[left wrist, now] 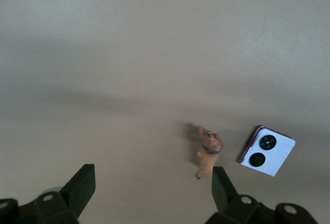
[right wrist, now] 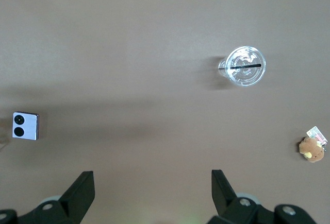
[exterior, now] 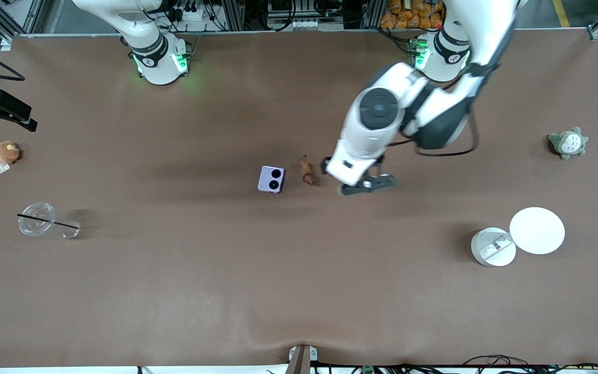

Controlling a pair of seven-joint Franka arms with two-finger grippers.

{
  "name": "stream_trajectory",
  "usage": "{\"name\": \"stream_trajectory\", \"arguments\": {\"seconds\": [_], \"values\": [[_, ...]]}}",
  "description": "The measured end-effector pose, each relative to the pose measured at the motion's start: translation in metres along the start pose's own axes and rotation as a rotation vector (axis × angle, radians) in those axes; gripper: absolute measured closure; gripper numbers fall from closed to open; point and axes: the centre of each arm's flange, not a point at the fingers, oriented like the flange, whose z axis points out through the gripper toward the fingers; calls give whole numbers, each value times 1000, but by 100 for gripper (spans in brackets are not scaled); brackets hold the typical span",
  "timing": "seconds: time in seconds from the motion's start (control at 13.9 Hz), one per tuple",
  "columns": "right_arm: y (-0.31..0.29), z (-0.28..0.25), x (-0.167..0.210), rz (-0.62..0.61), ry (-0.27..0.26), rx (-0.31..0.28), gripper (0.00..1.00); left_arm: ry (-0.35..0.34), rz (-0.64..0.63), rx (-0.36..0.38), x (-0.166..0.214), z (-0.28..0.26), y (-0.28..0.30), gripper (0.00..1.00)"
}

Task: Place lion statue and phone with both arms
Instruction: 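Reach the left gripper down to the lion figurine and grasp it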

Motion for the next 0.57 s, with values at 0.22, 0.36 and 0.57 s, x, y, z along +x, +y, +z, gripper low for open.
{"name": "stream_trajectory", "arguments": {"seconds": [0.22,0.36,0.57], "values": [[0,0,0,0,0,0,0,5,-14,-4,-25,48,35,0],[0,0,0,0,-1,0,0,23,-37,-17,-32,80,51,0],[0,0,0,0,-1,0,0,51,-63,-10,-41,126,64,0]]}}
